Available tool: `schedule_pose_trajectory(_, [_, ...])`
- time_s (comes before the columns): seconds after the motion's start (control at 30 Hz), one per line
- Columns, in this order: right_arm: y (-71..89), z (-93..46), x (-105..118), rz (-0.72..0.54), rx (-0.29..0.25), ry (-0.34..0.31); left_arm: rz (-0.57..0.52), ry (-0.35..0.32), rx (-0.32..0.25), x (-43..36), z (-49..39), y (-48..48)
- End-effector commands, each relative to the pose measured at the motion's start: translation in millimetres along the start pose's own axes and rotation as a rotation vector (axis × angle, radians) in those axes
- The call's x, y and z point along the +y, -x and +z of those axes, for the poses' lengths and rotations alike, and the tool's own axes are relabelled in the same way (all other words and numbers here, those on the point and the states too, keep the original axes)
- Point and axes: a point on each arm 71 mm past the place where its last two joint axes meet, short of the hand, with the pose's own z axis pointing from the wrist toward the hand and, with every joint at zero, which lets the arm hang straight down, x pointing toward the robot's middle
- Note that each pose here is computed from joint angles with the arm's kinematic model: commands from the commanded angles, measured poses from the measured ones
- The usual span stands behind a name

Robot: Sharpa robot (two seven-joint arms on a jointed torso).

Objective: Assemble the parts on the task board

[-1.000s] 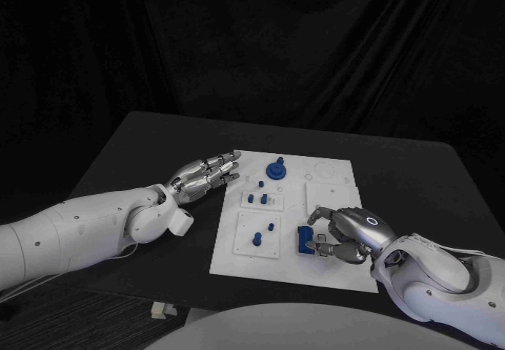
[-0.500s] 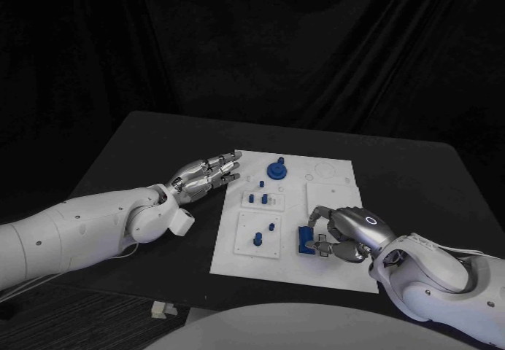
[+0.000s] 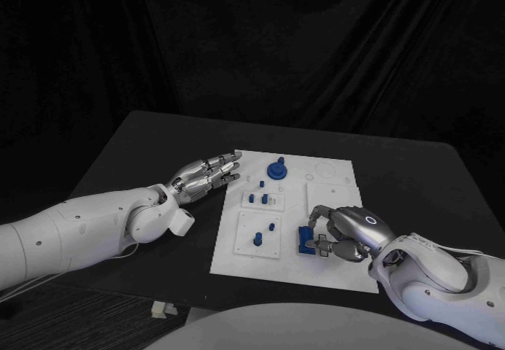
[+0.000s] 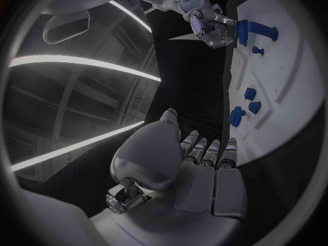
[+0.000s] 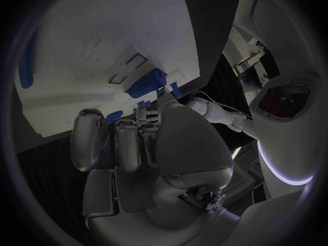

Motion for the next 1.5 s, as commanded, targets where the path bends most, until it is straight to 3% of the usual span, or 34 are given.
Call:
schedule_pose_trajectory(0.03, [-7.1,-2.8,-5,-0.009,0.041,-0.036,-0.013,-0.014,0.008,-0.5,0.4,-1.8])
schedule_pose_trajectory(0.67, [-8.9,-1.5,-5,-0.041,0.057,-0.04,-0.014,-0.013,0.01,-0.5,0.5,-2.6])
schedule_pose_trajectory(1.17, [3.7,-9.9,0,0.019,-0.058,0.013,-0.014,-0.014,0.009,-0.6,0.1,-1.9])
schedule_pose_trajectory(1.5, [6.1,-13.2,-5,0.038,-0.069,-0.008,-0.013,-0.012,0.008,-0.4,-0.2,-1.1])
